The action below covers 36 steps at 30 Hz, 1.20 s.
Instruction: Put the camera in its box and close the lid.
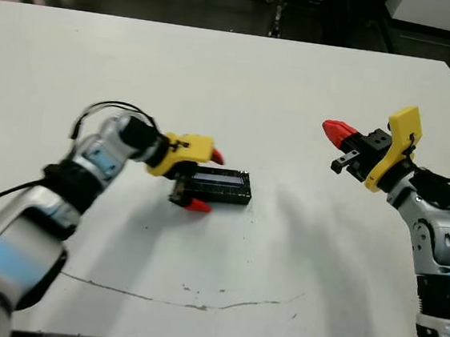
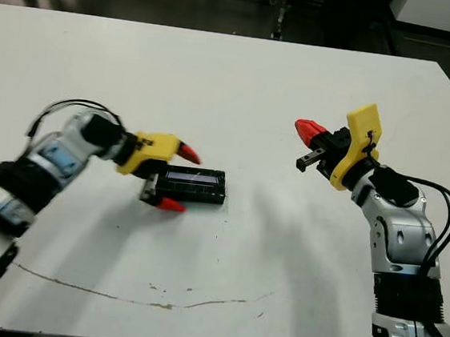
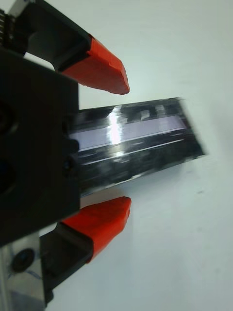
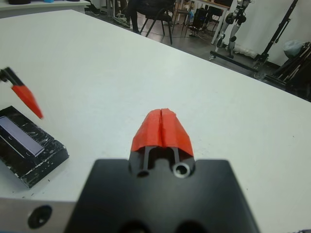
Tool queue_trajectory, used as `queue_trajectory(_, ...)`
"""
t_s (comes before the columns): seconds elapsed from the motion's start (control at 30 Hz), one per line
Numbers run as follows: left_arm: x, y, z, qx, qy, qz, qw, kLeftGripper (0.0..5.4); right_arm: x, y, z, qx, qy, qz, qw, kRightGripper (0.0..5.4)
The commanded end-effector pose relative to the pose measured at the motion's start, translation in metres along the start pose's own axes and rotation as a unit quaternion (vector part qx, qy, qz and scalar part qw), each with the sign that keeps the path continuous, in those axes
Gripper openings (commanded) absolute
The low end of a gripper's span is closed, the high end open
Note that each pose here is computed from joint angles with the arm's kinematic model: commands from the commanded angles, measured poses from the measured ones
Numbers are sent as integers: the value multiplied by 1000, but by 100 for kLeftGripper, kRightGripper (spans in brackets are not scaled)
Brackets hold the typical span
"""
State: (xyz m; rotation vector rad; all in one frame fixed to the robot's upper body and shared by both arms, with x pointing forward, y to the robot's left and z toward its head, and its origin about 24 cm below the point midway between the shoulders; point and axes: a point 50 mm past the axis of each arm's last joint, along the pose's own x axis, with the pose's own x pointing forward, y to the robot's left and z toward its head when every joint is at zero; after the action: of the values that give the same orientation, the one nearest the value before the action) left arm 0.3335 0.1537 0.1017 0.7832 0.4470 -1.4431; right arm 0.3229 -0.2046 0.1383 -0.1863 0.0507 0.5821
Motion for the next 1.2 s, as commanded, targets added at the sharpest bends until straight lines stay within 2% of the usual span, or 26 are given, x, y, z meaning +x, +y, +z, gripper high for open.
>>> queue_trajectory(0.03,-6,-35,-54,-104,89,-53,989,539,-3,-3,-4,1,12,-4,1000,0)
queue_trajectory(0.2,-15,-42,-59,-118,100,-40,987,539,-3,-3,-4,5,13,-4,1000,0)
queue_trajectory(0.33,-22,-47,-64,-162,99,-33,981,539,-3,-2,-4,4,11,-5,1000,0)
queue_trajectory(0.57,-46,-46,-65,-163,110,29,980,539,-4,-2,-5,1,17,-7,1000,0)
queue_trajectory(0.7,-80,-27,-45,-171,67,81,980,539,-4,-1,-6,3,16,-7,1000,0)
queue_trajectory(0.77,-98,-19,-34,-151,51,121,980,539,-3,-1,-6,5,15,-3,1000,0)
queue_trajectory(0.83,-117,-11,-19,-115,58,154,980,539,-3,-1,-6,7,14,-2,1000,0)
queue_trajectory(0.9,-131,-6,-5,-110,45,202,972,520,-2,-1,-6,4,15,-2,1000,0)
queue_trajectory(1.0,-139,-4,12,-135,-49,301,943,482,-2,-2,-7,-2,16,-5,1000,0)
queue_trajectory(1.07,-137,-2,21,-130,-118,339,924,451,-2,-2,-7,-1,16,-6,1000,0)
queue_trajectory(1.2,-126,-4,42,-124,-193,367,902,392,-2,-2,-7,2,14,-5,1000,0)
